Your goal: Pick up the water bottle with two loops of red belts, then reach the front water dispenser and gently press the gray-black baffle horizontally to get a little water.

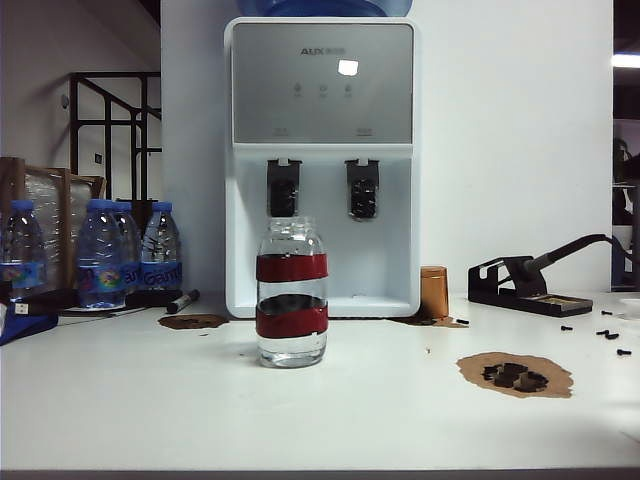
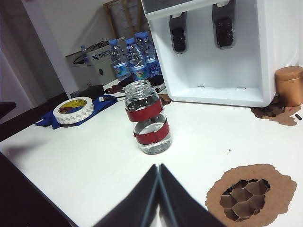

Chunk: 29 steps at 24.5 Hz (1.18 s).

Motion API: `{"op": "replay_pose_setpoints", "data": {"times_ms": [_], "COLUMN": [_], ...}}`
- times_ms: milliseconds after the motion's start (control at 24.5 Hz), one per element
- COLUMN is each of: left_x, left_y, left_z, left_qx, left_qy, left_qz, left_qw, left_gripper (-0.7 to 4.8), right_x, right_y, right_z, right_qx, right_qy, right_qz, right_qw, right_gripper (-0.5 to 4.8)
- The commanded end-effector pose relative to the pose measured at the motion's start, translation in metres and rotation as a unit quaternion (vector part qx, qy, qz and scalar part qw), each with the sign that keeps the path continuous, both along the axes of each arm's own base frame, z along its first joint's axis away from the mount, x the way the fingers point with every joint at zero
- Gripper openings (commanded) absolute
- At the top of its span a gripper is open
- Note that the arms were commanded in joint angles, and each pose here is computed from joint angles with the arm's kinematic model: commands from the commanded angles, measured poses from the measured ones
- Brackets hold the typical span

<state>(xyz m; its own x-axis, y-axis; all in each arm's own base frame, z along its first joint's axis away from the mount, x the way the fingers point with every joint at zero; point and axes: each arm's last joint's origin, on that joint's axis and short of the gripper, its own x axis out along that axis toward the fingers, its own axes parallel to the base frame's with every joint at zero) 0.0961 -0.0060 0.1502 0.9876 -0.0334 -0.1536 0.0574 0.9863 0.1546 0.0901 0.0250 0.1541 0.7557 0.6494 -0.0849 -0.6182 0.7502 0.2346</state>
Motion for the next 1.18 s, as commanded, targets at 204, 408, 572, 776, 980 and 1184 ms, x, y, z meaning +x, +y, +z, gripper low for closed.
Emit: {"op": "replay_pose_setpoints", "data": {"times_ms": [204,408,572,776,980,1184], "left_x": [0.0,0.0,0.0,0.0,0.0,0.0], "left_y": [0.0001,0.0001,0.0001,0.0001,0.0001,0.0001], "left_z": [0.0,0.0,-0.0001,0.0,-0.0001,0.0], "left_qx": [0.003,0.003,0.003,0.003,0.003,0.003], "left_qy": [-0.001,-0.001,-0.001,-0.001,-0.001,-0.001], "left_qz": [-0.001,-0.001,-0.001,-0.001,-0.001,-0.001], "left_qw": [1.0,1.0,1.0,1.0,1.0,1.0], "left_gripper": [-0.04,-0.04,-0.04,-0.04,-0.04,-0.04], "right_x": [0.0005,0.0005,0.0005,0.0005,-0.0002,0.0], "right_y": [0.0,0.0,0.0,0.0,0.0009,0.0007], "right_z": [-0.0007,-0.0007,-0.0008,-0.0009,-0.0008,-0.0008], "right_qx": [-0.009,-0.009,-0.009,-0.008,0.005,0.003], "right_qy": [-0.009,-0.009,-0.008,-0.007,0.003,0.001], "right_qz": [-0.005,-0.005,-0.005,-0.004,0.015,0.009], "right_qw": [1.0,1.0,1.0,1.0,1.0,1.0], "right_gripper": [-0.02,-0.02,-0.02,-0.01,-0.01,-0.01]}}
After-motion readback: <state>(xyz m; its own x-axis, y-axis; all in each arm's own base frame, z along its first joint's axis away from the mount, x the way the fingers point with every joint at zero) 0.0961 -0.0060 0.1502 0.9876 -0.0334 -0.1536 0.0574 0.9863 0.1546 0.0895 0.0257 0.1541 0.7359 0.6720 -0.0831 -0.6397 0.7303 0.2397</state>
